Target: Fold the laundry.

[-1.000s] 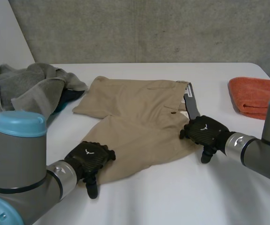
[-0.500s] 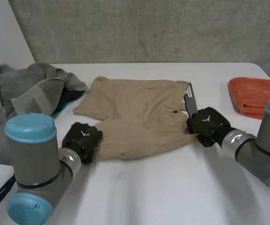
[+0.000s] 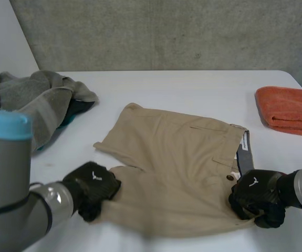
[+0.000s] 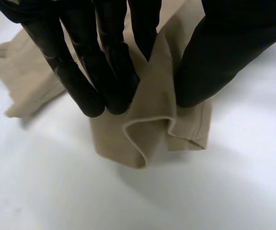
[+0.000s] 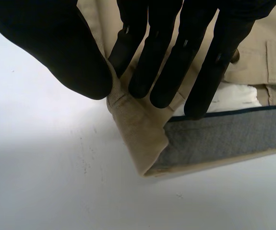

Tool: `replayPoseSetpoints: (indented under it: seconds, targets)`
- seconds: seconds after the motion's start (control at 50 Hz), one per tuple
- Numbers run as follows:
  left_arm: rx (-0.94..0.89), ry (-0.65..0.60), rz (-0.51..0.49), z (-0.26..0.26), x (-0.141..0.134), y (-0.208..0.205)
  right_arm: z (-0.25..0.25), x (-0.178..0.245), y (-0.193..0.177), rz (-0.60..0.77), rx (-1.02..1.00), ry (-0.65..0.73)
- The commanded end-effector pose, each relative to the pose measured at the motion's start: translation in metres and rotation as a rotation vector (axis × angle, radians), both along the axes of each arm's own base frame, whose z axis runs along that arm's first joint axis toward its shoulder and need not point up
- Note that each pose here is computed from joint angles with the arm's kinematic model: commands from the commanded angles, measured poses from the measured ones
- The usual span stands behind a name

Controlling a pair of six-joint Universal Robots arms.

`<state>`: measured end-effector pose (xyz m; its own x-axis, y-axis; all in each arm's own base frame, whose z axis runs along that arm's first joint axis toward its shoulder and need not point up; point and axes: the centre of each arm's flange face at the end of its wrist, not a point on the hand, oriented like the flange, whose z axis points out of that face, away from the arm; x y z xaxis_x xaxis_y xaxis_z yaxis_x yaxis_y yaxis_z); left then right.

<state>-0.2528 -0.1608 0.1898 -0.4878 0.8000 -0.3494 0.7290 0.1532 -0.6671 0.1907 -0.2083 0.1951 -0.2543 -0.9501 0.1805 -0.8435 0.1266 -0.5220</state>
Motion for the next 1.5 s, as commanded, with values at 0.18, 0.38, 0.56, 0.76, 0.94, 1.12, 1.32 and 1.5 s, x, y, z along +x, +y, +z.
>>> replayPoseSetpoints:
  seconds: [0.18, 0.38, 0.56, 0.76, 0.94, 1.12, 1.32, 1.5]
  targets:
    - [-0.341, 0.111, 0.031, 0.028, -0.036, -0.115, 0.002, 0.050, -0.060, -0.191, -0.395, -0.164]
    - [-1.079, 0.625, 0.142, 0.228, -0.050, -0.180, 0.166, 0.084, -0.151, -0.463, -1.161, -0.672]
    - [-1.165, 0.896, 0.176, 0.282, -0.035, -0.180, 0.236, 0.099, -0.148, -0.439, -1.363, -0.931]
    - [-0.920, 0.732, 0.243, 0.193, -0.032, -0.207, 0.149, 0.118, -0.160, -0.380, -1.118, -0.786]
    - [-0.601, 0.532, 0.223, 0.053, -0.044, -0.206, 0.009, 0.116, -0.162, -0.366, -0.825, -0.583]
    - [-0.376, 0.245, 0.155, -0.010, -0.032, -0.151, -0.038, 0.090, -0.129, -0.331, -0.674, -0.355]
    - [-0.220, 0.116, 0.054, 0.016, -0.011, -0.066, -0.008, 0.055, -0.048, -0.204, -0.412, -0.097]
    - [-0.291, 0.133, 0.031, 0.042, -0.011, -0.062, -0.009, 0.055, -0.036, -0.289, -0.398, -0.228]
